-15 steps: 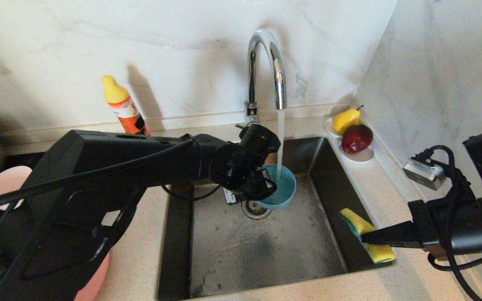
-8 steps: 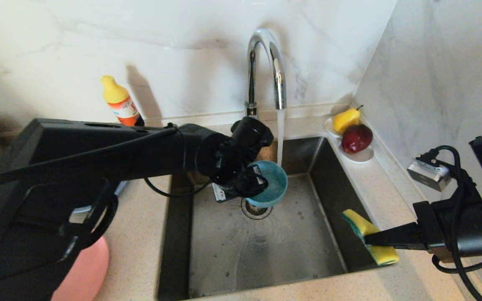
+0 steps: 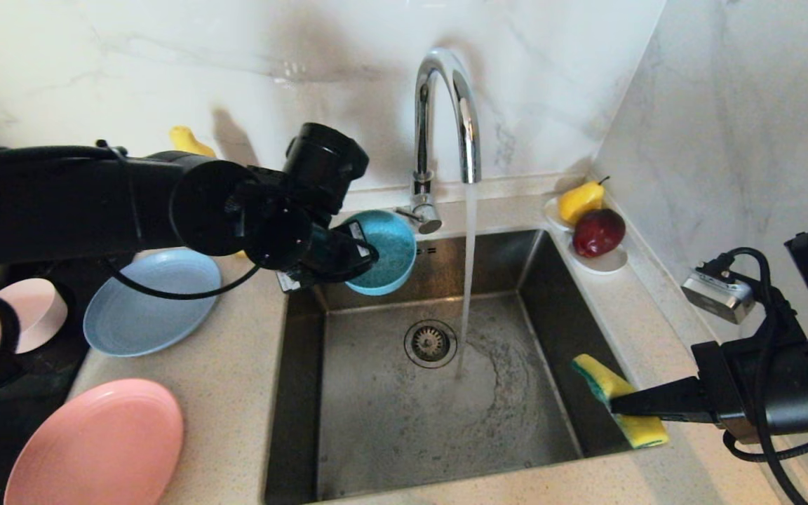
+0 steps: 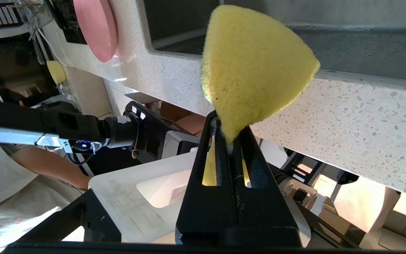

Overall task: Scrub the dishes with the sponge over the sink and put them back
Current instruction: Wash the bowl

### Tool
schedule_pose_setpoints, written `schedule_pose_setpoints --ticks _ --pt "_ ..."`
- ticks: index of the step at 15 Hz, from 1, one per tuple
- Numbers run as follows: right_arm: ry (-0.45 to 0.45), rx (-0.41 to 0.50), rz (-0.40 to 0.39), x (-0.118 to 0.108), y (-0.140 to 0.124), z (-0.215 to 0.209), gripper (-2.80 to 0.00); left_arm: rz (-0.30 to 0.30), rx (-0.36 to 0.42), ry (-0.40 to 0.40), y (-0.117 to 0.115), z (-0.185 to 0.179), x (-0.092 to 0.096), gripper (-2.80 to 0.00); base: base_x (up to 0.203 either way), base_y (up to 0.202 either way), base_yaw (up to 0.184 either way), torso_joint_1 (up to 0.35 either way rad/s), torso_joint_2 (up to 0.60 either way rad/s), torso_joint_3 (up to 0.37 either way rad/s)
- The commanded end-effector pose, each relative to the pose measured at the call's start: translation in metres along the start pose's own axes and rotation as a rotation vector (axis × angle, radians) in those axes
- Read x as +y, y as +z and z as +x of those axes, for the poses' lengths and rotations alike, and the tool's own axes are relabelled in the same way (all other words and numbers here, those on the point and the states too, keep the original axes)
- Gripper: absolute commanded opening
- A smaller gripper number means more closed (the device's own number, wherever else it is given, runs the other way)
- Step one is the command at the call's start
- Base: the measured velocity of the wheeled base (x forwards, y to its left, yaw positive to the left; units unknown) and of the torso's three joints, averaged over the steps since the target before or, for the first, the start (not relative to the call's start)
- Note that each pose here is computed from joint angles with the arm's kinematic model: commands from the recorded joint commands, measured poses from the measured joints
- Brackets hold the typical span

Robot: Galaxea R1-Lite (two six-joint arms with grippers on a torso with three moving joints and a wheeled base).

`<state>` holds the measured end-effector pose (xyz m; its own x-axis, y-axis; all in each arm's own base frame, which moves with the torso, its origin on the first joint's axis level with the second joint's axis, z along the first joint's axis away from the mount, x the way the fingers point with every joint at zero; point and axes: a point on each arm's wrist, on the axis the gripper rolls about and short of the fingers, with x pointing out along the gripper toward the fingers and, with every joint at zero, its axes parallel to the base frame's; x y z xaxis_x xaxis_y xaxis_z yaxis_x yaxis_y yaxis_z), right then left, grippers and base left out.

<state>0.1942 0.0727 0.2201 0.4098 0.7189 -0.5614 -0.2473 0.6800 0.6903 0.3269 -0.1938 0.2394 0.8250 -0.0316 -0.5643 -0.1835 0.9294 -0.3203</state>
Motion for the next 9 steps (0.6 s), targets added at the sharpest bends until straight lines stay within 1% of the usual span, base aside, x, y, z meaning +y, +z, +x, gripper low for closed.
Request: schedule_pose_setpoints --ticks 1,3,5,7,9 --pt "0.004 -0.001 0.001 0.001 0.000 -0.001 -2.80 -0.009 -0.123 -0.086 0.020 -0.039 0.011 -2.80 0.000 0.000 0.000 0.000 0.00 0.000" --pt "0.001 0.004 0.003 0.000 0.001 0.001 -2.80 0.011 -0.260 -0.175 0.029 -0.056 0.014 -2.80 0.000 0.000 0.000 0.000 0.00 0.000" --pt "0.002 0.005 0.002 0.000 0.002 0.002 -2.80 0.046 -0.380 -0.239 0.033 -0.072 0.020 -2.80 0.000 0.000 0.000 0.000 0.00 0.000" --pt "0.004 0.001 -0.001 0.001 0.003 0.002 -2.80 0.076 -0.472 -0.289 0.034 -0.080 0.024 -2.80 0.000 0.000 0.000 0.000 0.00 0.000" --pt "0.009 -0.006 -0.008 0.003 0.003 -0.001 -2.80 0.095 -0.536 -0.344 0.034 -0.088 0.028 -2.80 0.000 0.000 0.000 0.000 0.00 0.000"
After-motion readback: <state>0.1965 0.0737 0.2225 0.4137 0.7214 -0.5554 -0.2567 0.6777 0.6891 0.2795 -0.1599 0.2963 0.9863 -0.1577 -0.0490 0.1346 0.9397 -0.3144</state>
